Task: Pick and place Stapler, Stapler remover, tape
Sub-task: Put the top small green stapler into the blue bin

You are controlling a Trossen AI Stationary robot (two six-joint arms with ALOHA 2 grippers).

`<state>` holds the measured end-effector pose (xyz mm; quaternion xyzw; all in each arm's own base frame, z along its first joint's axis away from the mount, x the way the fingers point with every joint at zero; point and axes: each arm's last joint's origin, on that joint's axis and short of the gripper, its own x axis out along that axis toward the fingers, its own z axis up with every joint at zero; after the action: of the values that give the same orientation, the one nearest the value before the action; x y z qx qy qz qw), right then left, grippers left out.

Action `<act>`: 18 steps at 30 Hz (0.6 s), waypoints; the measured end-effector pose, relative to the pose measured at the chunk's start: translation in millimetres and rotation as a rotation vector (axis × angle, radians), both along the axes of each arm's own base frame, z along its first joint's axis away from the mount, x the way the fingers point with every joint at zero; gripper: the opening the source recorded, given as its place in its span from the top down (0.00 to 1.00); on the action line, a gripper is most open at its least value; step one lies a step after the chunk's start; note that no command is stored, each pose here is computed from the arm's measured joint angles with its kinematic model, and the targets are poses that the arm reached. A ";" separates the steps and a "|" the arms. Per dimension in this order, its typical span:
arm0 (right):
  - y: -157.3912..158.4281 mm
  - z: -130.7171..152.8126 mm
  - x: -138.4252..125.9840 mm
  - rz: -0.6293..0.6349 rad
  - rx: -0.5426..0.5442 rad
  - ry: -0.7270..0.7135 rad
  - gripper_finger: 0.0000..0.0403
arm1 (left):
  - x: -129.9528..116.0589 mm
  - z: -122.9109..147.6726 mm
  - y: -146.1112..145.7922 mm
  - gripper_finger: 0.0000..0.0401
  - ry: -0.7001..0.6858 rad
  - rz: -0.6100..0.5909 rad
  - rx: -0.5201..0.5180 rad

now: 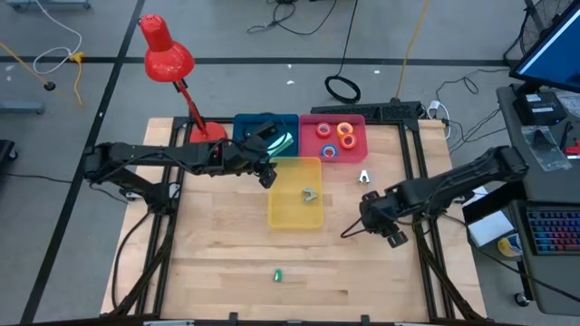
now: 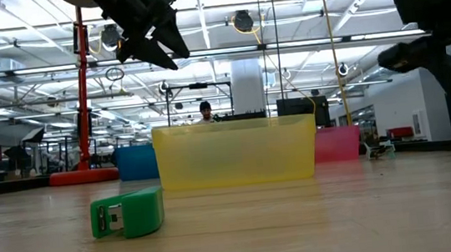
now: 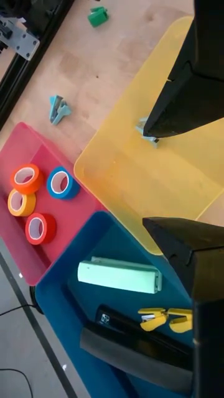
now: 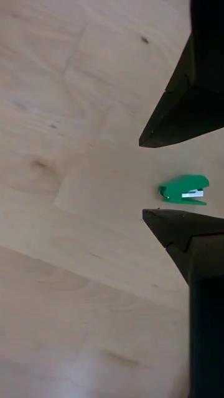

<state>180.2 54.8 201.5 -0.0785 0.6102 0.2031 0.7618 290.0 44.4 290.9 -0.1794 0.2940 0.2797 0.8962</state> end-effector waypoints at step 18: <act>-11.6 -16.4 -2.2 -0.274 0.030 0.360 0.59 | 0.1 0.1 -0.1 0.45 0.006 -0.011 0.012</act>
<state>178.0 43.3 185.1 0.0540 0.7380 0.1178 0.6623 290.1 44.3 291.0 -0.1718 0.2960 0.2770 0.8978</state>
